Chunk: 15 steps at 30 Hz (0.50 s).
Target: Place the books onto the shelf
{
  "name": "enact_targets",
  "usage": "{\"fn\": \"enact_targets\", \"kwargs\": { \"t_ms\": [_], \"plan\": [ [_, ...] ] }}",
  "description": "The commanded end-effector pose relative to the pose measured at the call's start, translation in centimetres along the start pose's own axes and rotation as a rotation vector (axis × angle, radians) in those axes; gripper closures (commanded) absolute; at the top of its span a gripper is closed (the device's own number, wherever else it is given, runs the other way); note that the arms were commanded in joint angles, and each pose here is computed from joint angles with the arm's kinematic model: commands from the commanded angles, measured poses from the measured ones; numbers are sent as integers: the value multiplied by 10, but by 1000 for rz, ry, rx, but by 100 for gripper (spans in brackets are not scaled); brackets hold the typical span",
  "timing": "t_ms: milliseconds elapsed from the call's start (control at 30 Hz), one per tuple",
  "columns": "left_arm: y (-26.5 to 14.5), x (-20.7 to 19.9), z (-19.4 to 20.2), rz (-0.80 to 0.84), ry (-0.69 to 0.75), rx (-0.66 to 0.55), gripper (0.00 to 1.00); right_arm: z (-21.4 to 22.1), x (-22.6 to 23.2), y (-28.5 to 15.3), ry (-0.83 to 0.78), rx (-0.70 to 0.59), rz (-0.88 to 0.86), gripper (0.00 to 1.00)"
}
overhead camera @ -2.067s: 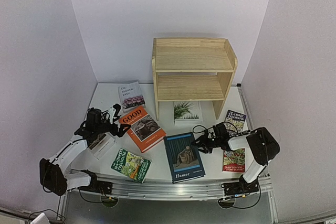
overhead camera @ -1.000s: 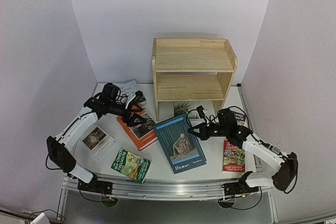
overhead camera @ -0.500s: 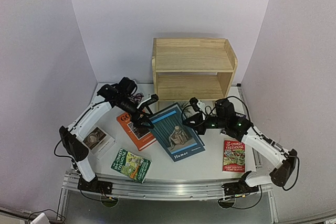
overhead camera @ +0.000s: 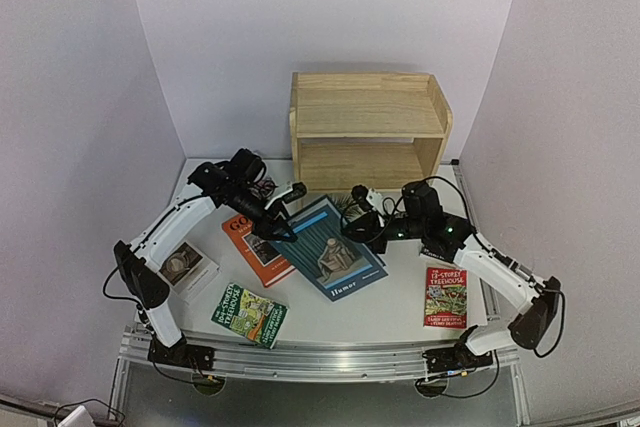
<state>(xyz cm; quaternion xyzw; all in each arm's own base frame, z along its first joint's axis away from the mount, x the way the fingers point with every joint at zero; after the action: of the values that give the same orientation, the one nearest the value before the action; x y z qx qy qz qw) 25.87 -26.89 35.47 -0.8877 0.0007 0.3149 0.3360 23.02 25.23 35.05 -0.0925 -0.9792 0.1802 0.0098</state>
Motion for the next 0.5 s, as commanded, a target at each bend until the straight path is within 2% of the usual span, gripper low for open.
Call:
{"fn": "enact_targets", "kwargs": {
  "t_ms": [0, 133, 233, 267, 300, 333, 400, 467],
  "plan": [
    [-9, -10, -7, 4, 13, -42, 66, -21, -1, -1, -73, -65, -19, 100],
    [-14, -15, -11, 17, -65, -63, 84, -21, -10, -1, -27, -39, 106, 97],
    [-16, -13, -12, -27, -161, -81, 88, -18, -21, -12, 32, 1, 339, 37],
    [-18, -12, -13, -49, -196, -95, 89, -18, -23, -19, 49, 4, 413, 22],
    [-21, -10, -12, -68, -226, -108, 89, -17, -24, -24, 70, 7, 479, 16],
    [-27, -9, -12, -78, -282, -134, 89, -19, -23, -31, 79, 0, 524, 11],
    [-40, -1, -7, -76, -396, -179, 89, -23, -11, -31, 57, 1, 578, 9],
    [-60, 10, 3, -79, -527, -245, 86, -29, 12, -17, -50, 26, 597, 9]
  ]
}}
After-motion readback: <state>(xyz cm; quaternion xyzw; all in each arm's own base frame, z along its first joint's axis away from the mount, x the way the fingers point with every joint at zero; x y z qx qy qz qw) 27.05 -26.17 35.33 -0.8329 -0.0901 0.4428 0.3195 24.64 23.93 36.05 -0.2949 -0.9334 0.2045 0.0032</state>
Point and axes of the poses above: each gripper's point midway between its finger pads, its own y axis out along the fingers, its own x axis along the line the jaws close on, z = x × y, the point moved 10 cm from there along -y, back along the fingers, and after that the axes turned 15 degrees about -y, right-handed, at the moved point
